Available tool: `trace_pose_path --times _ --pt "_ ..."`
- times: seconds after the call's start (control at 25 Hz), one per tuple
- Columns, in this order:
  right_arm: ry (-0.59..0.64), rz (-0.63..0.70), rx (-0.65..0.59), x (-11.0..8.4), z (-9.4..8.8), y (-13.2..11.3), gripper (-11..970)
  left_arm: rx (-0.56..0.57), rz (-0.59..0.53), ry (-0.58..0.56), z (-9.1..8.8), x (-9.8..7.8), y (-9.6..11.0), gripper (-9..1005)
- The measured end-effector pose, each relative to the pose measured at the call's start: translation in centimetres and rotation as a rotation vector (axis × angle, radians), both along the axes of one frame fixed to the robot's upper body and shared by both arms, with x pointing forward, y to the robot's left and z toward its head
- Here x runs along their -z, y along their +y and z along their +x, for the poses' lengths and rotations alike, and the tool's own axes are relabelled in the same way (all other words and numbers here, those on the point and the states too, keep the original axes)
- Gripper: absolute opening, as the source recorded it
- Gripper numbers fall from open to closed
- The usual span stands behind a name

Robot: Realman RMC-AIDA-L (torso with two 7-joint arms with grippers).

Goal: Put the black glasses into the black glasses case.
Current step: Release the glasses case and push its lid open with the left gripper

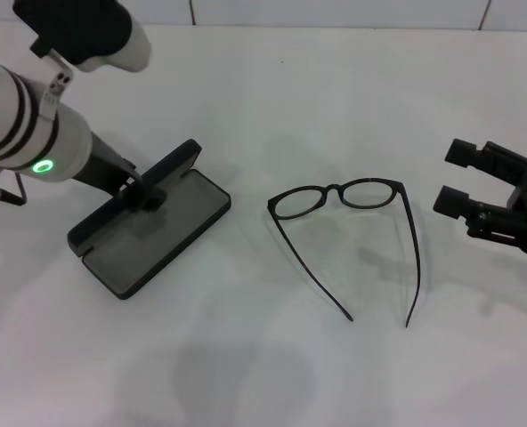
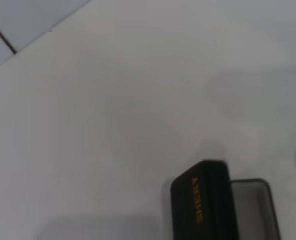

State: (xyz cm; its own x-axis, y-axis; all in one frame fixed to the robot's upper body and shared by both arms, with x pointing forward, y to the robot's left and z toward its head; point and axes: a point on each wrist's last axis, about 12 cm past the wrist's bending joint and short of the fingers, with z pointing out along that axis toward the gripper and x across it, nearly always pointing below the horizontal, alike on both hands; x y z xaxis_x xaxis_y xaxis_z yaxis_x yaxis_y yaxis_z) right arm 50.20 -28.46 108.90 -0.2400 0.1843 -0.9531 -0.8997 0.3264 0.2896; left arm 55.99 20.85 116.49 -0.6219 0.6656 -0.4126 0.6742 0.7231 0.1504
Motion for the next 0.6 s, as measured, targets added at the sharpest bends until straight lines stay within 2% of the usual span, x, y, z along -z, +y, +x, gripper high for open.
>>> trace_pose_path --times 0.16,0.6 --pt "-0.005 0.000 0.002 0.1 -0.1 0.1 871 -0.009 0.027 0.010 0.3 1.0 -0.1 430" --pt "0.001 0.015 0.007 0.4 -0.2 0.5 871 0.020 0.050 0.016 -0.1 1.5 -1.1 380"
